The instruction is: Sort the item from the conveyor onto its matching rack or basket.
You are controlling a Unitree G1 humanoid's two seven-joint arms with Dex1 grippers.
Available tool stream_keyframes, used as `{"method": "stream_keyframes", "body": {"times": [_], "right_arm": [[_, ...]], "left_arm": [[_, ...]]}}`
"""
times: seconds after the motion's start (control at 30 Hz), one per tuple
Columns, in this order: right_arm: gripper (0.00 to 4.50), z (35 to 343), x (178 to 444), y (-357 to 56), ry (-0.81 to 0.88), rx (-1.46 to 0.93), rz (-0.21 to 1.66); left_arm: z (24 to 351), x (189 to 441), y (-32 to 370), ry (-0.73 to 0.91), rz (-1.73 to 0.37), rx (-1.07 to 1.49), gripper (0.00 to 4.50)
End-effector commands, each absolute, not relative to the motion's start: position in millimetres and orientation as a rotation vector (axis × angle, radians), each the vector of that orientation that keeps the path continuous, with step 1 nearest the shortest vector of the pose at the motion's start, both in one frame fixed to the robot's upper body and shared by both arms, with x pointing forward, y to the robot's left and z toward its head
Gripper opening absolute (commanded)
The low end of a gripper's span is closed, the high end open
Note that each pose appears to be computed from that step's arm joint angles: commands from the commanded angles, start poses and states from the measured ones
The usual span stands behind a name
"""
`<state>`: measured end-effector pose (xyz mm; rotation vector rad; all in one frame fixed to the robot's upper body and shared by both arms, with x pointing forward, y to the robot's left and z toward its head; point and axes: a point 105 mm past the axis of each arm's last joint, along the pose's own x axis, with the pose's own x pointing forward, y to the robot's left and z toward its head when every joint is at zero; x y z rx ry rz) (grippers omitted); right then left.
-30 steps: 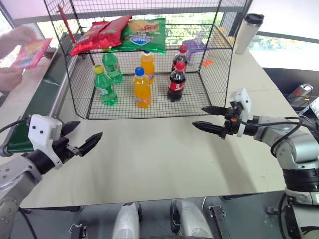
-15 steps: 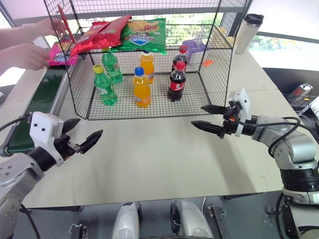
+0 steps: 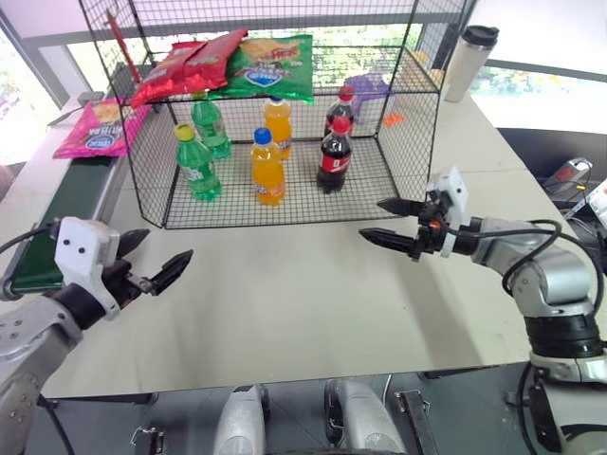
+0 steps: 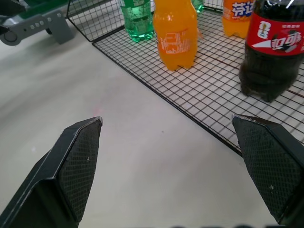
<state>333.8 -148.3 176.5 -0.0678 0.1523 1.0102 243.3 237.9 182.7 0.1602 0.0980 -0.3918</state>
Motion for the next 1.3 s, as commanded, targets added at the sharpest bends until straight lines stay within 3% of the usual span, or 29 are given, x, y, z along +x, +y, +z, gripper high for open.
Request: {"method": "stream_keyframes", "body": {"times": [0.03, 0.13, 0.27, 0.5, 0.67, 0.93, 1.3], "right_arm": [[4.50, 194.5, 340.7, -139.4, 0.087, -0.043, 1.037], [4.50, 207.3, 346.7, -129.3, 0.055, 0.024, 1.071], [4.50, 227.1, 352.1, -100.0, -0.011, 0.072, 1.175], [4.50, 233.2, 339.8, -43.1, -0.083, -0.058, 1.358], [4.50, 236.9, 329.4, -24.6, -0.115, -0.054, 1.427], [4.50, 236.5, 319.1, -11.6, -0.140, -0.071, 1.486], [4.50, 226.6, 332.7, -19.4, -0.111, -0.093, 1.430]], "left_arm": [[208.5, 233.0, 252.9, 0.032, -0.314, 0.267, 4.46], [222.3, 222.5, 277.9, 0.046, -0.208, 0.415, 4.46], [244.3, 187.5, 336.8, 0.187, 0.014, 0.931, 4.46], [244.5, 140.7, 367.6, 0.395, 0.044, 1.412, 4.46], [222.3, 126.9, 370.6, 0.452, 0.011, 1.520, 4.46], [176.5, 136.3, 367.5, 0.431, -0.020, 1.509, 4.46], [152.7, 134.5, 366.6, 0.458, -0.025, 1.469, 4.46]]}}
